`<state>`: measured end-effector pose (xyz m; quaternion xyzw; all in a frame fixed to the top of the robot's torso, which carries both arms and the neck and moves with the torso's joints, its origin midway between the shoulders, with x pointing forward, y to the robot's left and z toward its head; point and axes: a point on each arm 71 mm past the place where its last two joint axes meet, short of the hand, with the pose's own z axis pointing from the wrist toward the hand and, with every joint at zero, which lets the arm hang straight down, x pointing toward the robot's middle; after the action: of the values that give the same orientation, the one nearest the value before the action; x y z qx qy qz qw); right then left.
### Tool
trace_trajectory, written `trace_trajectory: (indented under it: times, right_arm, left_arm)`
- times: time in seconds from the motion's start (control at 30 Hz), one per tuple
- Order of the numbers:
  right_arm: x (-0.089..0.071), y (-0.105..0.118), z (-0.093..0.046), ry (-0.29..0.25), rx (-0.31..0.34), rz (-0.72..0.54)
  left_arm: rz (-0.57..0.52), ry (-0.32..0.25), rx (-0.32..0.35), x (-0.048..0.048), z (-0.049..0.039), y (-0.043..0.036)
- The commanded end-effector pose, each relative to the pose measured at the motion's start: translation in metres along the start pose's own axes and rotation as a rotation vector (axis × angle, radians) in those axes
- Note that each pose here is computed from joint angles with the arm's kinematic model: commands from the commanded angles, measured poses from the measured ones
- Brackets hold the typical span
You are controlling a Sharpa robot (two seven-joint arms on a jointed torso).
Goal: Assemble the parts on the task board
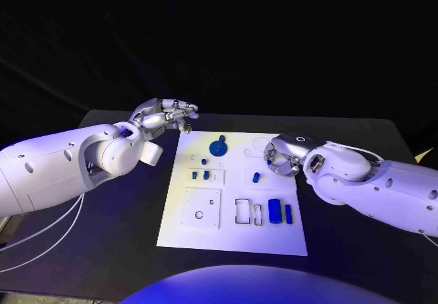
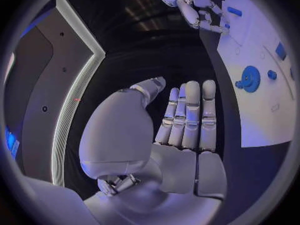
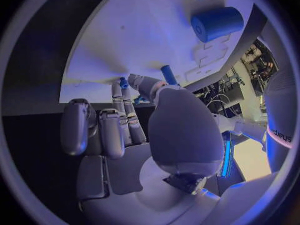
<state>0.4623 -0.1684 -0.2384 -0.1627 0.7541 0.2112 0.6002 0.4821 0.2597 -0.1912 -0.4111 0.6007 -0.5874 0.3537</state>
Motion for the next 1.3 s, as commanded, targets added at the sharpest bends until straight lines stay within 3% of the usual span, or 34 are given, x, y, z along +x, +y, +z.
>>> trace_trajectory:
  times: [0.03, 0.4, 0.67, 0.9, 1.3]
  right_arm:
    - [0.003, 0.002, 0.001, 0.005, 0.0, -0.022]
    - [0.01, 0.003, 0.006, 0.037, 0.011, -0.033]
    - [0.018, 0.002, 0.007, 0.062, 0.027, -0.109]
    - [0.017, 0.003, 0.005, 0.006, 0.042, -0.156]
    - [0.011, 0.006, -0.001, -0.098, 0.032, -0.132]
  left_arm:
    - [-0.022, 0.017, 0.017, 0.002, 0.0, -0.0019]
    - [-0.012, 0.033, 0.009, 0.0031, -0.0004, -0.0015]
    - [-0.009, 0.033, 0.004, 0.0027, -0.0008, -0.0013]
    - [-0.006, 0.036, 0.0, 0.0026, -0.001, -0.001]
    - [0.0, 0.039, -0.008, 0.0022, -0.0011, -0.0004]
